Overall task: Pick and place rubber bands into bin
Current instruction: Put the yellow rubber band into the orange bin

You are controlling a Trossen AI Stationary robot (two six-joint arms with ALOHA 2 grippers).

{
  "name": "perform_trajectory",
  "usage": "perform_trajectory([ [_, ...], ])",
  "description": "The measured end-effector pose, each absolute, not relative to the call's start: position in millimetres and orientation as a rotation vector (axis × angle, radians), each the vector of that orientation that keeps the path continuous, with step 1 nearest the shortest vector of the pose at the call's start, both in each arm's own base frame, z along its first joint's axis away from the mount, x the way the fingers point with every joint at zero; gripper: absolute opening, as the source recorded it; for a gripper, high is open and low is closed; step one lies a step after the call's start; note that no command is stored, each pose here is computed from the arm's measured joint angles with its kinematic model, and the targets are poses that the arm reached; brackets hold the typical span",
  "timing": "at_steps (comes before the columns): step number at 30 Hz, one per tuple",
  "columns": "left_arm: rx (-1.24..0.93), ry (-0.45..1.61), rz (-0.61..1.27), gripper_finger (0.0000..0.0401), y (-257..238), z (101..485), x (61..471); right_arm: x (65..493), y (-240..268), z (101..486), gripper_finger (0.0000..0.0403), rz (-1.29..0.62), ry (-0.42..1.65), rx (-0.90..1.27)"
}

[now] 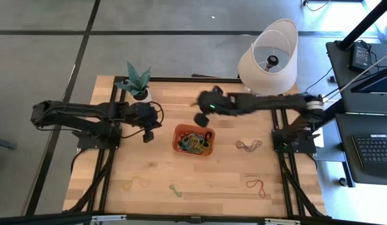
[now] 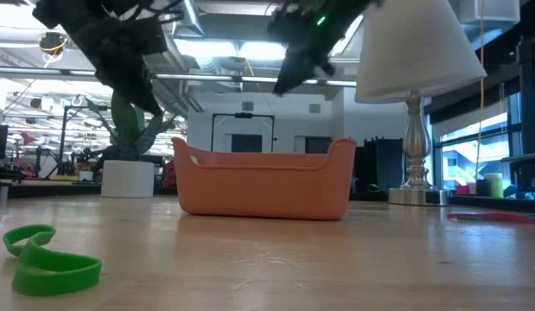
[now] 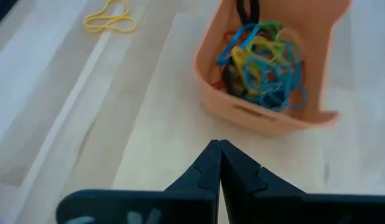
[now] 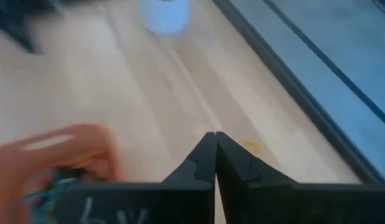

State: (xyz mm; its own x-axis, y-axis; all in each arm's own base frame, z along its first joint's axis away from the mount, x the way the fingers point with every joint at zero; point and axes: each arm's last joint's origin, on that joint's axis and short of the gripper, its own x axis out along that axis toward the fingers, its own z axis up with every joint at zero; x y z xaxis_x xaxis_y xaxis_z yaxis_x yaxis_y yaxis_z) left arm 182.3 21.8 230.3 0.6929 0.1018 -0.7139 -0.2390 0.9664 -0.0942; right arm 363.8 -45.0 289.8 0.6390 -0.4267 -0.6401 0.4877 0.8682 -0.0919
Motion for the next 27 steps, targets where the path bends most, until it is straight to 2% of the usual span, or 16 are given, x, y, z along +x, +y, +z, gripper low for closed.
perform_trajectory([
  [4,-0.164,0.779,0.167,0.0003,29.7,223.5,181.6,395.2,-77.3,271.3,0.0015,-0.594,0.849,0.095],
  [9,-0.145,0.785,0.100,0.0003,35.2,220.1,179.6,418.4,-115.7,241.6,0.0061,-0.655,0.992,0.194],
  [14,-0.117,0.781,0.064,0.0003,39.6,220.3,178.6,426.1,-146.5,216.1,0.0133,-0.665,1.084,0.360],
  [20,-0.093,0.784,0.033,0.0003,43.3,219.8,177.2,423.9,-172.4,197.7,0.0242,-0.660,1.113,0.522],
  [27,-0.079,0.789,0.030,0.0003,48.0,219.3,175.3,420.7,-185.8,181.8,0.0352,-0.682,1.149,0.554],
])
